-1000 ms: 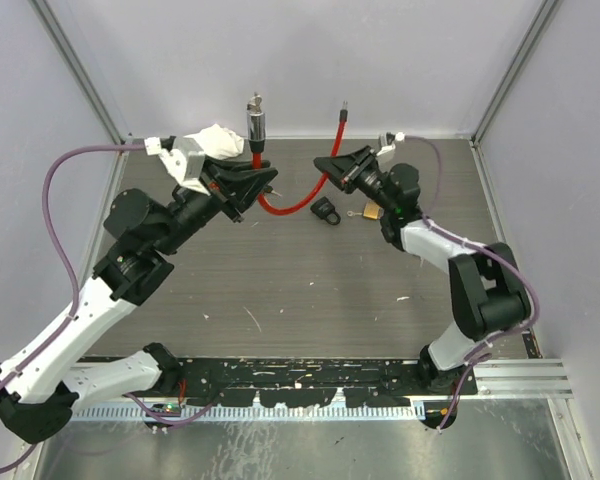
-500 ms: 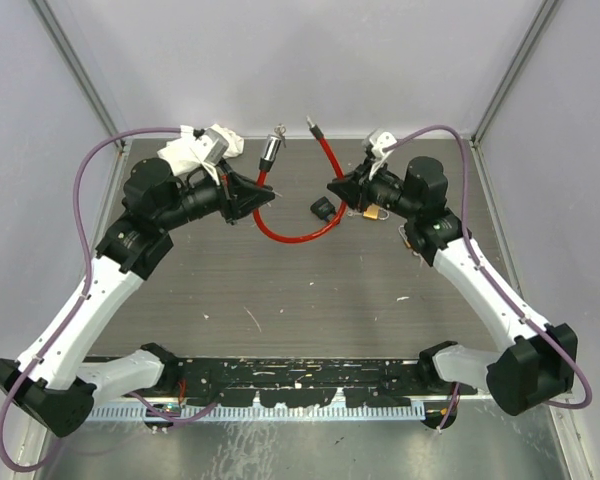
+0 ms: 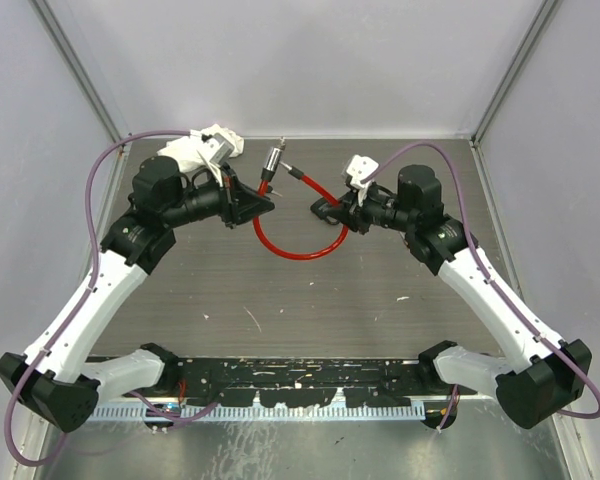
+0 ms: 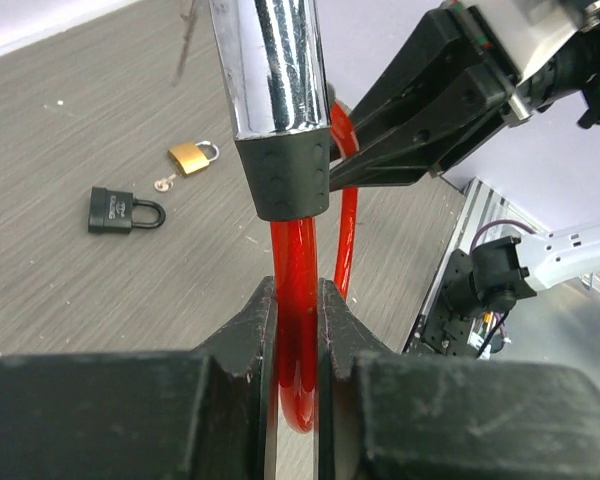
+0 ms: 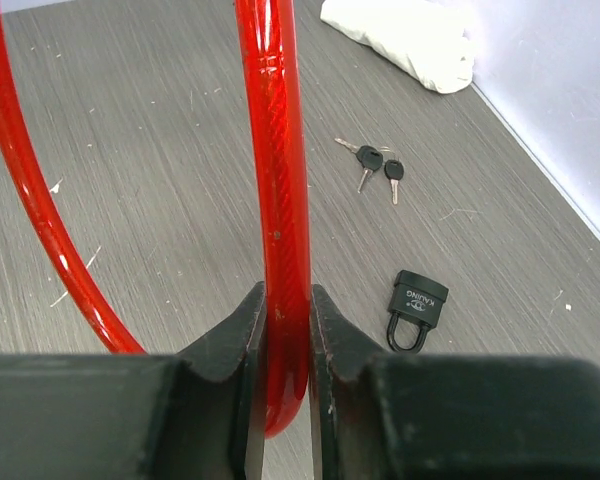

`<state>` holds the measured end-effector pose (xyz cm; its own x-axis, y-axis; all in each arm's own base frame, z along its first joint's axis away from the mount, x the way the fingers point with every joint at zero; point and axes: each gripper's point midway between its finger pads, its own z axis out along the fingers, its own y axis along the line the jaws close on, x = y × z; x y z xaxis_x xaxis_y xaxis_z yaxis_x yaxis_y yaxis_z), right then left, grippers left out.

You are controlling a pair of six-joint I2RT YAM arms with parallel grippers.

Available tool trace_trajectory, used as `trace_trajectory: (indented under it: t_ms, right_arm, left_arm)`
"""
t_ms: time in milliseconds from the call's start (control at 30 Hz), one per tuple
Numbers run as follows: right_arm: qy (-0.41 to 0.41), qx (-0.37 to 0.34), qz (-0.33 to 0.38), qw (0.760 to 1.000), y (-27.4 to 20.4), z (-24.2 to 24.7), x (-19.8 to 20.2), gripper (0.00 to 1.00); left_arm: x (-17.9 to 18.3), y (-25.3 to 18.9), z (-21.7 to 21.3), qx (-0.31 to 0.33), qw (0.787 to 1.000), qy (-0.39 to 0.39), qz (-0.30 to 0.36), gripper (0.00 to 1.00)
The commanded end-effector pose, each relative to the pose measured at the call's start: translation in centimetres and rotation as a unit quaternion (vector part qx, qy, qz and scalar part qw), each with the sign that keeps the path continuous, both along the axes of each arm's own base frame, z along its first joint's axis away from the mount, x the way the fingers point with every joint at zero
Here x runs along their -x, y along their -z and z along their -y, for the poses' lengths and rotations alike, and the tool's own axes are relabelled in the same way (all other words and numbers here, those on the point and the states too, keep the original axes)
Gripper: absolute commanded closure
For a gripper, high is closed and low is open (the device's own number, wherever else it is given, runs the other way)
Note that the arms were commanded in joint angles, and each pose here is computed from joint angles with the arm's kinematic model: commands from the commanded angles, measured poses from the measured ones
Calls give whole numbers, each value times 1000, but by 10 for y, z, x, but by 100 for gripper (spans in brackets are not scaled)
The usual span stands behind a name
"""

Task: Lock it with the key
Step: Lock the lock.

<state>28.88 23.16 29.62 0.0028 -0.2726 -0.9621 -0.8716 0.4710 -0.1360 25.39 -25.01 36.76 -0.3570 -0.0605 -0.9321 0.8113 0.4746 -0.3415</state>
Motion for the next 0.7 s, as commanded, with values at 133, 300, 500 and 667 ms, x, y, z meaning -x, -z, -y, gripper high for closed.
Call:
trace_trajectory:
  t_ms: [133, 300, 500, 667]
  right_arm:
    - [-30, -6, 41, 999, -28, -4, 14, 99]
    - [-32, -4, 41, 999, -27, -5, 15, 99]
    - [-48, -3, 37, 998, -24, -10, 22, 99]
    - [-52, 4, 34, 998, -17, -10, 25, 99]
  left_arm:
    - [-14, -4, -9, -19, 999, -26, 37, 100]
    - [-13, -5, -6, -15, 999, -17, 37, 100]
    - [-17, 0, -12, -26, 998, -38, 30, 100]
    - [-24, -1, -18, -29, 997, -67, 30, 100]
